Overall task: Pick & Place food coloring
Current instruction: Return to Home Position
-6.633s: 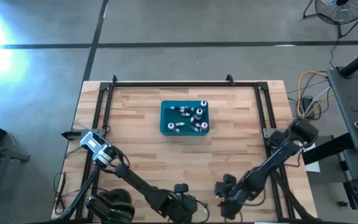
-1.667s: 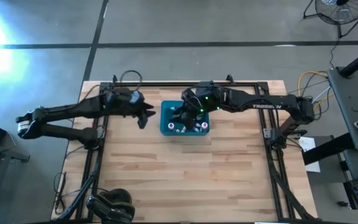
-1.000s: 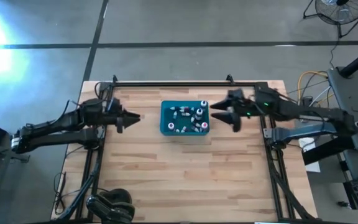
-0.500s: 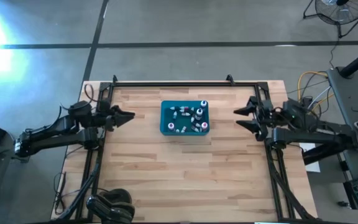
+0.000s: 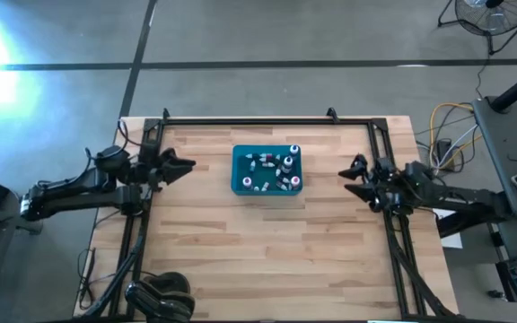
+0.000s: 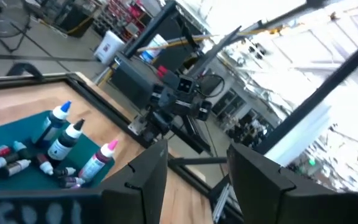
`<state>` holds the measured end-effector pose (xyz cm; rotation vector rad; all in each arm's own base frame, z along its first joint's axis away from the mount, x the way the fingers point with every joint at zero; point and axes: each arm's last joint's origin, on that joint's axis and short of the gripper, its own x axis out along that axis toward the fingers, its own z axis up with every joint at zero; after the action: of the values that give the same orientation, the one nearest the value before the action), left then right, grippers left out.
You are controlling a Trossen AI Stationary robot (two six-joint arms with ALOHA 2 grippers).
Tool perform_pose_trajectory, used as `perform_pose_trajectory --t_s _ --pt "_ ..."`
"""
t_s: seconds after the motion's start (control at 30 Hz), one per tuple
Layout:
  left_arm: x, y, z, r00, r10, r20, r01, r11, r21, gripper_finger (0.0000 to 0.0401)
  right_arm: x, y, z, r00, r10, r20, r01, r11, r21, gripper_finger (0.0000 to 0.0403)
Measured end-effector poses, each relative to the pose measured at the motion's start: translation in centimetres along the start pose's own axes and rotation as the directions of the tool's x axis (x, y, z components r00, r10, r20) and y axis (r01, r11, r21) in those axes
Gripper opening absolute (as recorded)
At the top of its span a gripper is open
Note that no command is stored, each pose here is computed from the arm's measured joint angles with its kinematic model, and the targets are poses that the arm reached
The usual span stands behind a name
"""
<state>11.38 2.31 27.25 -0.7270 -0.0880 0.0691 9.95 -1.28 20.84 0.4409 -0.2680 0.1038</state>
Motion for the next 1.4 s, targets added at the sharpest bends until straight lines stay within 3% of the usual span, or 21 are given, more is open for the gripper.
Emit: perform_pose_trajectory --t_s 0.1,0.57,0.8,1.03,1.23,1.4 --pt "0.6 -0.2 -0.3 1.000 -0.011 -0.015 0.011 1.000 0.019 0.0146 -0.2 -0.5 -1.0 1.000 0.007 0.014 -0.008 1.000 0.016 0.0233" --pt "2.3 0.4 -1.2 0.996 0.035 -0.076 -0.039 0.998 -0.052 0.0146 -0.1 -1.6 -3.0 0.978 -0.091 -0.187 0.103 0.993 0.052 0.0233" --pt "1.1 1.5 -2.6 0.998 0.021 -0.061 -0.024 0.998 -0.052 0.0146 -0.6 -1.0 -2.6 0.987 -0.054 -0.149 0.061 0.997 0.049 0.0233" --pt "-0.2 4.3 -6.0 0.994 0.050 -0.101 -0.056 0.997 -0.054 0.0146 -1.1 -0.3 -1.8 0.998 0.004 -0.059 -0.002 0.999 0.035 0.0233" --pt "-1.5 6.3 -9.1 0.988 0.031 -0.151 -0.040 0.998 -0.055 0.0146 -1.1 -0.2 -2.1 0.996 0.013 -0.084 -0.009 0.999 0.044 0.0233" --pt "-2.0 6.1 -8.9 0.993 0.045 -0.111 -0.051 0.997 -0.052 0.0146 -1.1 0.0 -2.2 0.995 0.034 -0.092 -0.030 0.998 0.051 0.0233"
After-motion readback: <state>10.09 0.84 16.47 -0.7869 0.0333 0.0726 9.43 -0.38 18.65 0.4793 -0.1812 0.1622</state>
